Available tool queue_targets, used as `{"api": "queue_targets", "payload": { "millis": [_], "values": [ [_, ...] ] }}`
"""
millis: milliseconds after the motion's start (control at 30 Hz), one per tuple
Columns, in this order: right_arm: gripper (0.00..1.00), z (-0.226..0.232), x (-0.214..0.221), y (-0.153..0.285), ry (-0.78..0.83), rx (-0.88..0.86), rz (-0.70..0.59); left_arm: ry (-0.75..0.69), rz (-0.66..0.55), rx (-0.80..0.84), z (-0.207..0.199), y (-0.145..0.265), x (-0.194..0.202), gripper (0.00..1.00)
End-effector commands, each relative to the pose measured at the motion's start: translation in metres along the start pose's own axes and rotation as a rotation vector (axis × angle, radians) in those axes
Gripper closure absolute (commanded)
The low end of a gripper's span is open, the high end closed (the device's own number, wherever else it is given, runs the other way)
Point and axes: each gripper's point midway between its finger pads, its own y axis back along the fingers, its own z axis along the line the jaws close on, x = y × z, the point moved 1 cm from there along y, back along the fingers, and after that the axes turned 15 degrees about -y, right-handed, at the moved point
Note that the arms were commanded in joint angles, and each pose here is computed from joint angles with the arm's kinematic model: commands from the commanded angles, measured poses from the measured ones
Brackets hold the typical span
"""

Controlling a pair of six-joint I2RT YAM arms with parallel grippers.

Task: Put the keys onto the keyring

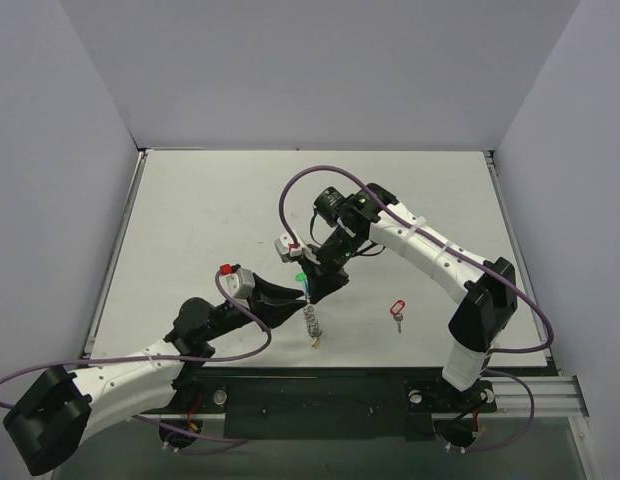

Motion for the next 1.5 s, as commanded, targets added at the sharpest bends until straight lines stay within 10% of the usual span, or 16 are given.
{"api": "queue_targets", "payload": {
  "millis": [0,467,667,1467],
  "values": [
    [1.00,0.015,-0.007,0.001,-0.009,-0.059,-0.037,-0.032,-0.095,0.042,-0.004,-0.009,-0.032,0.64],
    [1.00,0.012,-0.008,0.001,-0.017,-0.051,-0.034,-0.016,-0.081,0.062,-0.006,-0.019,-0.031,0.75],
    [1.00,0.012,-0.007,0.000,-0.024,-0.052,-0.029,-0.010,-0.062,0.059,-0.006,-0.021,-0.028,1.00],
    [0.68,0.009,0.004,0.036,0.011,0.067,-0.001,-0.124,0.068,0.049,-0.003,-0.010,-0.020,1.00]
  ]
}}
